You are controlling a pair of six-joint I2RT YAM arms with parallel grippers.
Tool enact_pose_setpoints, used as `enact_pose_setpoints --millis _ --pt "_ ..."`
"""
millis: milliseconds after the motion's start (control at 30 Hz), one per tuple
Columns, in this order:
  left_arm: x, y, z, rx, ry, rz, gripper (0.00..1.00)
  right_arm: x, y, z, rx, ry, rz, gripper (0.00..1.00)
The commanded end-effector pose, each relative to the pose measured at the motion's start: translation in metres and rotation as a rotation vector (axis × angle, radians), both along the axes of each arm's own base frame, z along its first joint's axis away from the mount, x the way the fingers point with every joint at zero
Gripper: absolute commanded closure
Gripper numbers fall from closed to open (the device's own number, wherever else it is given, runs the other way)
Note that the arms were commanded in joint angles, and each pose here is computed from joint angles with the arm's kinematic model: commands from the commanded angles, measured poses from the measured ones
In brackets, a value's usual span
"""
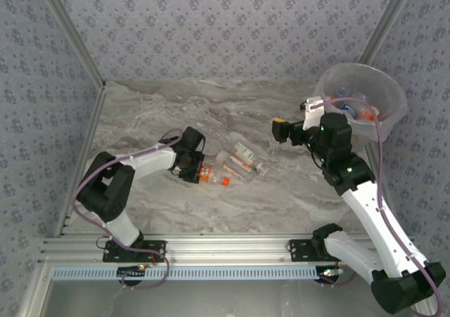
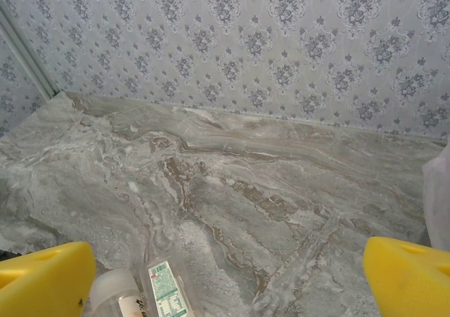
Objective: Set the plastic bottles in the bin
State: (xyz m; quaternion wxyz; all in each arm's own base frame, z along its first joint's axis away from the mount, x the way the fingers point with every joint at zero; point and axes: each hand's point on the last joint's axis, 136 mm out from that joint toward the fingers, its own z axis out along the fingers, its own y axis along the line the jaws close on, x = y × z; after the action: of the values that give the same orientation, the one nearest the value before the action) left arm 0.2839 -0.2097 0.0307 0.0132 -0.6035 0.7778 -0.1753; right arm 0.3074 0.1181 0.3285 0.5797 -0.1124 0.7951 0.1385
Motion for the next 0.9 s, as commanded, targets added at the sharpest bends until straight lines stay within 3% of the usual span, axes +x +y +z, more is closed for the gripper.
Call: enact_pose_setpoints --millis 0,167,600,767,867 --pt "-0.002 0.014 -0.004 0.068 -0.032 -0.007 0.54 -0.001 0.001 0.001 0.001 -0.001 0.004 0.00" --pt "0.001 0.022 0.002 0.091 -0.087 -0.021 0.58 0.002 0.007 0.001 0.021 0.006 0.022 0.00" --pt "0.031 0.053 0.071 0.316 -0.445 -0.219 0.66 0.012 0.026 -0.010 0.070 0.073 0.063 0.00" --pt "0.051 0.046 0.126 0.400 -0.644 -0.419 0.64 0.019 0.042 -0.033 0.203 0.178 0.059 0.00" --pt "0.060 0.024 0.156 0.374 -0.788 -0.576 0.62 0.019 0.060 -0.053 0.301 0.268 0.095 0.00"
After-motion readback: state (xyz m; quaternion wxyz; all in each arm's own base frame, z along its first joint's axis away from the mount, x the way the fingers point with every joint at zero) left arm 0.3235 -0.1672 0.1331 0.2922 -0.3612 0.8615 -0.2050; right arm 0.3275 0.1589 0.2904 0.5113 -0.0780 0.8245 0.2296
